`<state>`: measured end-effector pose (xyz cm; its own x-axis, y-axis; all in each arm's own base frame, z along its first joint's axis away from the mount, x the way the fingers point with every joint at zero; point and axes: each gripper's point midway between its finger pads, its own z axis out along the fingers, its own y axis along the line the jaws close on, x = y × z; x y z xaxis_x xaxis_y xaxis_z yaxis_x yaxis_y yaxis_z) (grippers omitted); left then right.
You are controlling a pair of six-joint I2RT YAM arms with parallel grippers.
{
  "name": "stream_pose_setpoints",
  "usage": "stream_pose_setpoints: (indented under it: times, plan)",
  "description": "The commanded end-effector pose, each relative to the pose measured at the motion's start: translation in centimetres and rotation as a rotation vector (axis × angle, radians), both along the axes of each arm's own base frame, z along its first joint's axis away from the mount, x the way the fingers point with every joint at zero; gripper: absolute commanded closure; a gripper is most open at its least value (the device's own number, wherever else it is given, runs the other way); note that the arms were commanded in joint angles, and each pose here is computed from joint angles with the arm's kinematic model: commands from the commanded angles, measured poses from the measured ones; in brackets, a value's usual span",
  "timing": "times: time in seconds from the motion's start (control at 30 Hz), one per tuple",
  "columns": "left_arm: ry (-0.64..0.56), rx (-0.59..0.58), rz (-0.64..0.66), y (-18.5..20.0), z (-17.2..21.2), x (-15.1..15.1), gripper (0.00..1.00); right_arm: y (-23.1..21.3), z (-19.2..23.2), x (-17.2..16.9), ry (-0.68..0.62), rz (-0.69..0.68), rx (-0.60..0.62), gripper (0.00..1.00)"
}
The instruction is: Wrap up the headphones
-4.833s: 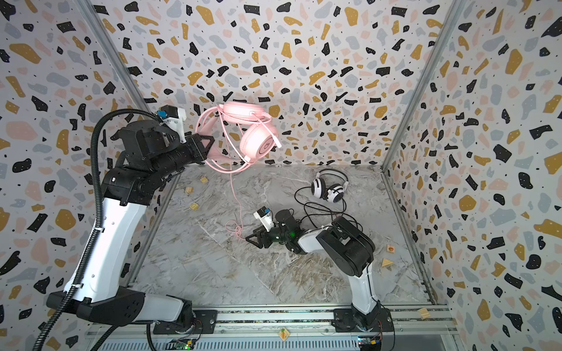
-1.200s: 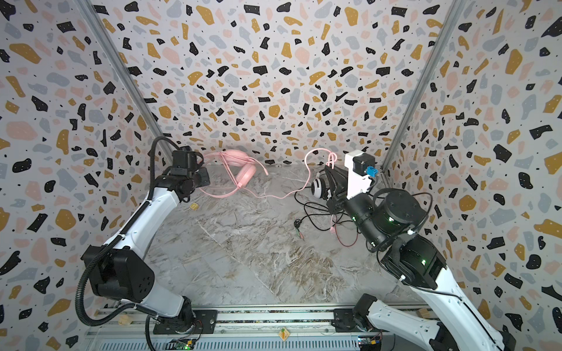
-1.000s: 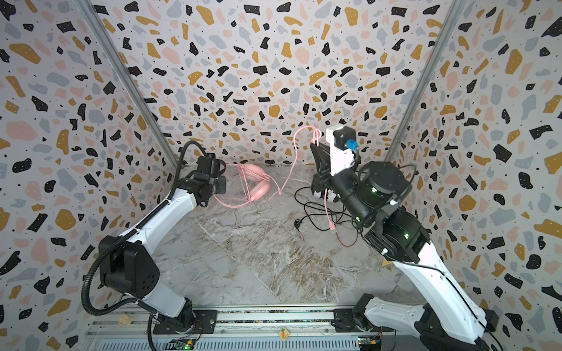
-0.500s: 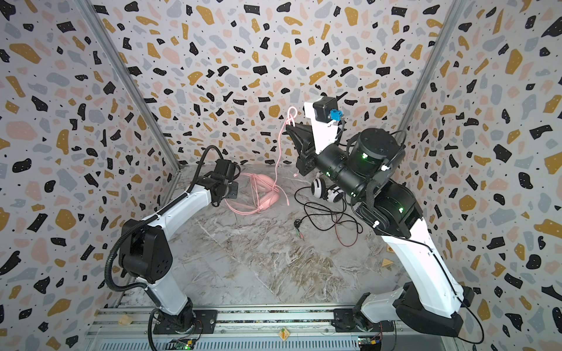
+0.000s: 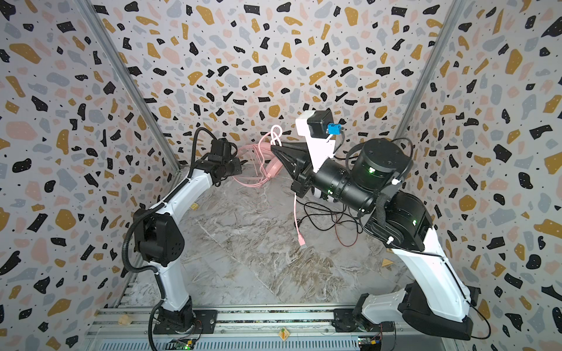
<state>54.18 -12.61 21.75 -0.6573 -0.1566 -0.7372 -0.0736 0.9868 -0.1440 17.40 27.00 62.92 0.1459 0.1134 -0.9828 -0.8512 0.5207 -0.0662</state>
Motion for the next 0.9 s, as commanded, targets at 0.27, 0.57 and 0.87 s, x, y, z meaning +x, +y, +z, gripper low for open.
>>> stream_pose_setpoints:
  times: [0.27, 0.57, 0.87]
  plan:
    - [0.021, 0.107, -0.021, 1.6, -4.0, -7.1, 1.00, -2.2, 4.8, 3.4, -0.149, -0.221, 0.070, 0.97]
    - [0.008, 0.274, -0.212, -2.7, -3.1, -12.6, 1.00, 0.5, 4.9, 9.0, -0.150, -0.236, 0.072, 0.97]
    - [-0.077, 0.278, -0.419, -6.1, -0.8, -19.6, 1.00, -3.0, 1.8, 19.7, -0.038, -0.274, 0.102, 0.98]
